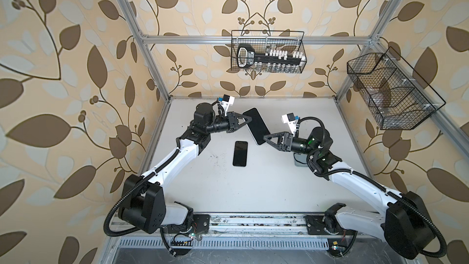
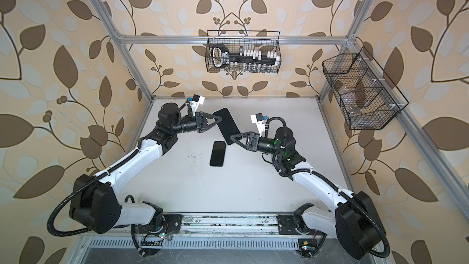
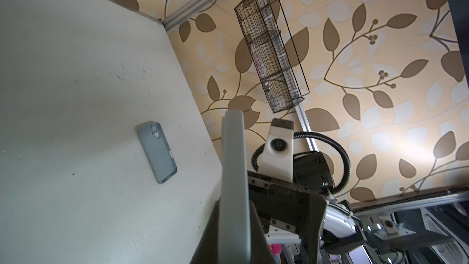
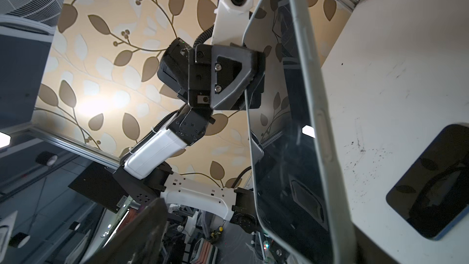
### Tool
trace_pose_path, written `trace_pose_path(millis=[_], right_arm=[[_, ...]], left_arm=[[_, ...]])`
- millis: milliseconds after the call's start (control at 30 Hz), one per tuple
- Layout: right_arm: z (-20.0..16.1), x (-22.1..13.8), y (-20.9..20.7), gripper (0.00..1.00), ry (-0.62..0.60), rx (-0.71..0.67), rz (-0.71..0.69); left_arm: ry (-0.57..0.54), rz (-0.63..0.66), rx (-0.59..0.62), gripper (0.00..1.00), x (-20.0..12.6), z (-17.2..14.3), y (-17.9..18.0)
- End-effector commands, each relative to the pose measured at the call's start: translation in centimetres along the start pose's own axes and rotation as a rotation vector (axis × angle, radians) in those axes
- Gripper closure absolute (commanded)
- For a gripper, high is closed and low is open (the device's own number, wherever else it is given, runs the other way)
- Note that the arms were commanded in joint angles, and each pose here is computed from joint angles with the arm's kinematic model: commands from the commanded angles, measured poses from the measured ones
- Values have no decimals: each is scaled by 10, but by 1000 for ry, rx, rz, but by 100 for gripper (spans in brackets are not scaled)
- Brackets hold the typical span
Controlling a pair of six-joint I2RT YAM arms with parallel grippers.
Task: Take the phone out of the phone case
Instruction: Remove the phone case from the phone.
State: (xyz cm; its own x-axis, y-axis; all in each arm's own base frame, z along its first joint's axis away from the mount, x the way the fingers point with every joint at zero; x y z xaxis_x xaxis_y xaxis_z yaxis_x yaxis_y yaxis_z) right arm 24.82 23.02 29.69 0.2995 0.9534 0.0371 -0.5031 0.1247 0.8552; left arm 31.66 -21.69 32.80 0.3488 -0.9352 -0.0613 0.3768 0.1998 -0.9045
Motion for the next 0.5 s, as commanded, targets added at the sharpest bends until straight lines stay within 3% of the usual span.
trace_pose_path(millis=[0, 467], right_arm=[[-1, -6, 6, 7, -28, -34, 19], [6, 4, -2, 21, -85, -83, -15]], left_arm=[[-194, -95, 68, 100, -14, 27, -37], [-335, -98, 8, 100, -34, 26, -42]])
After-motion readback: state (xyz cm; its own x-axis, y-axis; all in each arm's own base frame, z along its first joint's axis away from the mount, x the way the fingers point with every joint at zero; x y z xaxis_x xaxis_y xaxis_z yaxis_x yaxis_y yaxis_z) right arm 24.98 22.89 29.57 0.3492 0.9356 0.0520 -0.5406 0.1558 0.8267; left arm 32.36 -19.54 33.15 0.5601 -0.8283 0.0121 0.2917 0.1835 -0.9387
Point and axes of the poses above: each gripper's point midway between its finger pads, its own x axis out along the fingers, its own y axis along the line the jaws close on, z = x × y, the point moved 4 cm from there along -x, back along the fingers, and after that the axes turned 2 degrees about -x, right-handed, at the moved point
